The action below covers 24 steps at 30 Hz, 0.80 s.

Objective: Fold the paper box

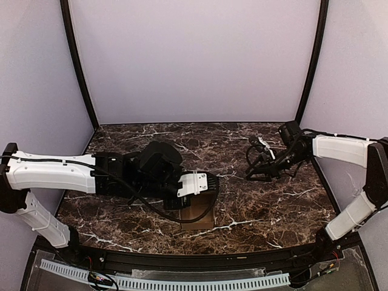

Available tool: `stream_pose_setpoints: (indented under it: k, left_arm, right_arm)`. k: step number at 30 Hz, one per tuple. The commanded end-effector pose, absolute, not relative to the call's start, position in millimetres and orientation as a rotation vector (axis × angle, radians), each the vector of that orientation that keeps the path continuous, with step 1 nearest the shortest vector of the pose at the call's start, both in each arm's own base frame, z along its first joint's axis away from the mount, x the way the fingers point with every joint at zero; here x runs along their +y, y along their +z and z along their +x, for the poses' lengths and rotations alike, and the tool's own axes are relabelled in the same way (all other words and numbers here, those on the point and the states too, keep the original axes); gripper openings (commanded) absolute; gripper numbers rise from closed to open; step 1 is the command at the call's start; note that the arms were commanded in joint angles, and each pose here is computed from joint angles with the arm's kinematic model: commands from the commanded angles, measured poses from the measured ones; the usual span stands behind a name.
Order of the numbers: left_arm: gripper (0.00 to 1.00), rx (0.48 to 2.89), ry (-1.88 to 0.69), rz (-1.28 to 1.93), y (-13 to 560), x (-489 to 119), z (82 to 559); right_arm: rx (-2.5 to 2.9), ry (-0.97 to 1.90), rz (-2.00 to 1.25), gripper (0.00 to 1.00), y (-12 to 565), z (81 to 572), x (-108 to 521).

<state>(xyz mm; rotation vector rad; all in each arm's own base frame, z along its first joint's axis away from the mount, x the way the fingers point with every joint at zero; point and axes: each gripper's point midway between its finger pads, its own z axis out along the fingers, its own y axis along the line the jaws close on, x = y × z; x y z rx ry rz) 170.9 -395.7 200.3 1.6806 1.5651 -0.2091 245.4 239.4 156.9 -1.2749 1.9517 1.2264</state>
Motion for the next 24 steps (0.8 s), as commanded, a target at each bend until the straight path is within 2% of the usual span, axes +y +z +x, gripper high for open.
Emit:
stream_pose_setpoints:
  k: [1, 15, 24]
  left_arm:
    - [0.01, 1.535, -0.137, 1.706, 197, -379, 158]
    - [0.03, 1.490, 0.040, 1.997, 115, -356, 99]
    - [0.09, 1.541, 0.053, 1.972, 91, -345, 90]
  right_arm:
    - [1.935, 1.203, -1.318, 0.46, 154, 234, 243]
    - [1.930, 1.163, -1.392, 0.47, 141, 222, 252]
    - [1.926, 1.164, -1.412, 0.47, 140, 219, 256]
